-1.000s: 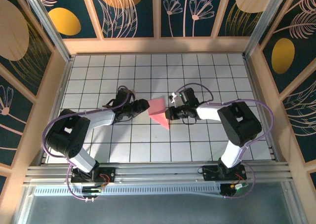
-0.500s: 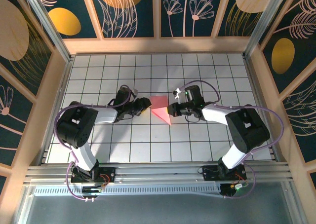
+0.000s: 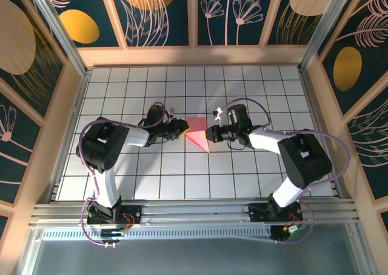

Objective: Fold a paper plane with a square sheet of paper (fold left side to right side)
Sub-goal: Fourth fold the wing at the center of the table.

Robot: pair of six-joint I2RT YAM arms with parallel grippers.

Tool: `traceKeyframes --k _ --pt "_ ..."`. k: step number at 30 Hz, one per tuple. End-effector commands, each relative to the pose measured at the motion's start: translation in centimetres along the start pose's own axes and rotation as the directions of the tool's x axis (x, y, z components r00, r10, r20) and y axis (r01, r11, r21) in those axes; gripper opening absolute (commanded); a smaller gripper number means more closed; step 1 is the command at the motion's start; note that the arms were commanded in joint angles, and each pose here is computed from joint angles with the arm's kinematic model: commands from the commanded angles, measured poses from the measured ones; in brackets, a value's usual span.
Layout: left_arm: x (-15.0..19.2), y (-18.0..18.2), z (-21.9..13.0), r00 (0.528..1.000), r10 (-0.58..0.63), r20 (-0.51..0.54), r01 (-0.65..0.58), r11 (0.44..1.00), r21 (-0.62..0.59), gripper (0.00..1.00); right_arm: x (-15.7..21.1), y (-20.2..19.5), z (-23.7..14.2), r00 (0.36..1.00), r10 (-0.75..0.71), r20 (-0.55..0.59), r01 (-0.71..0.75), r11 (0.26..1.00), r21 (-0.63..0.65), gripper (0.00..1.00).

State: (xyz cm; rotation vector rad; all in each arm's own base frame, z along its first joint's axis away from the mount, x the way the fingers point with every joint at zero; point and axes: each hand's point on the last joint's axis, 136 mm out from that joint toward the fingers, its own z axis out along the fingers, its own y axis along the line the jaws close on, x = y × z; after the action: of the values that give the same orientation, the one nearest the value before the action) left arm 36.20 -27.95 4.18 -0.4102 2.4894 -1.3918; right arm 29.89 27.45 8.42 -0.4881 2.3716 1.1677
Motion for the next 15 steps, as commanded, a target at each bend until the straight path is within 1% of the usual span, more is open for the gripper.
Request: traceKeyframes --k 1,4,7,9,11,15 --pt "-0.9 -1.0 0.3 0.999 0.048 0.021 -0.049 0.998 0.032 0.18 -0.4 0.1 -0.6 1.000 -0.001 0.024 0.001 1.000 0.000 0.00" --pt "-1.0 -1.0 0.1 0.998 0.059 0.034 -0.060 0.998 0.026 0.08 -0.4 -0.7 -0.9 1.000 0.014 0.021 -0.016 0.998 0.053 0.15" --pt "-0.7 -1.4 -0.2 0.998 0.052 0.041 -0.054 0.998 0.040 0.04 -0.9 -1.5 -1.6 0.999 0.022 0.036 -0.027 0.991 0.132 0.32" --pt "-0.4 -1.6 -0.3 0.998 0.044 0.048 -0.046 0.998 0.037 0.04 -1.4 -1.9 -2.6 0.998 0.024 0.055 -0.034 0.979 0.199 0.40" --pt "-0.2 -1.8 -0.5 0.998 0.026 0.058 -0.029 0.999 0.035 0.04 -1.8 -2.3 -3.6 0.997 0.016 0.070 -0.035 0.957 0.289 0.43" --pt "0.3 -1.8 -0.9 0.996 -0.031 0.086 0.030 0.999 0.019 0.03 -1.9 -2.3 -5.6 0.997 -0.028 0.074 -0.012 0.872 0.489 0.43"
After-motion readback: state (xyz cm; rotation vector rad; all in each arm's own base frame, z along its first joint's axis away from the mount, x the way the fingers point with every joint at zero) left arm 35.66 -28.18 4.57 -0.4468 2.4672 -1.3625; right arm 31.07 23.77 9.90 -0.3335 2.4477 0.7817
